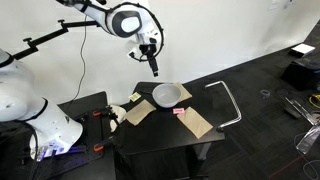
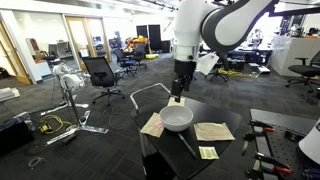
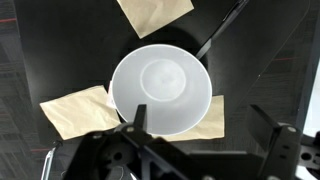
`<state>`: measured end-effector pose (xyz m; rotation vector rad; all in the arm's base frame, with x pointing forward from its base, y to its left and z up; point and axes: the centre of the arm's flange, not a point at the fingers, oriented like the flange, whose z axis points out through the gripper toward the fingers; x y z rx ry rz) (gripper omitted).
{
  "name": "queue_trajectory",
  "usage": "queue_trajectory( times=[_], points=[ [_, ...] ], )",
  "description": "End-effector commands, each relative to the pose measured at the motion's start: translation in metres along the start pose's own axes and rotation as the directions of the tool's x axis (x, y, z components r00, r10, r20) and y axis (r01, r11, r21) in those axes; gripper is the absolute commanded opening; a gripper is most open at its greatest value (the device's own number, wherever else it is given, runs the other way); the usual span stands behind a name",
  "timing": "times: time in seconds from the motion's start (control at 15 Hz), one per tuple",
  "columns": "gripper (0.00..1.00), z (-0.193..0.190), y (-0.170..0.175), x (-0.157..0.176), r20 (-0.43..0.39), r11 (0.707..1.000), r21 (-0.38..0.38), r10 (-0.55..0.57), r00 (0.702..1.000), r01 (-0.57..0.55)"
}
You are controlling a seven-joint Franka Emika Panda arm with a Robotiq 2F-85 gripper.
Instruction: Move the grey bowl to the left
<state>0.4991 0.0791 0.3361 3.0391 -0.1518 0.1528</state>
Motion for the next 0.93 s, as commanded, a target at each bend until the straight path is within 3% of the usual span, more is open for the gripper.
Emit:
queue_trajectory(
  times=[0.0,0.33,0.47,0.87],
  points=[
    [1.00,-0.048,0.022,-0.028,0.010,0.999,0.014,-0.041,0.999,0.041],
    [1.00,-0.081,0.038,-0.048,-0.006,0.996,0.026,-0.086,0.996,0.086],
    [1.00,-0.072,0.031,-0.034,-0.015,0.997,0.017,-0.075,0.997,0.075],
    [1.00,-0.076,0.035,-0.043,-0.021,0.996,0.020,-0.083,0.996,0.084]
  ],
)
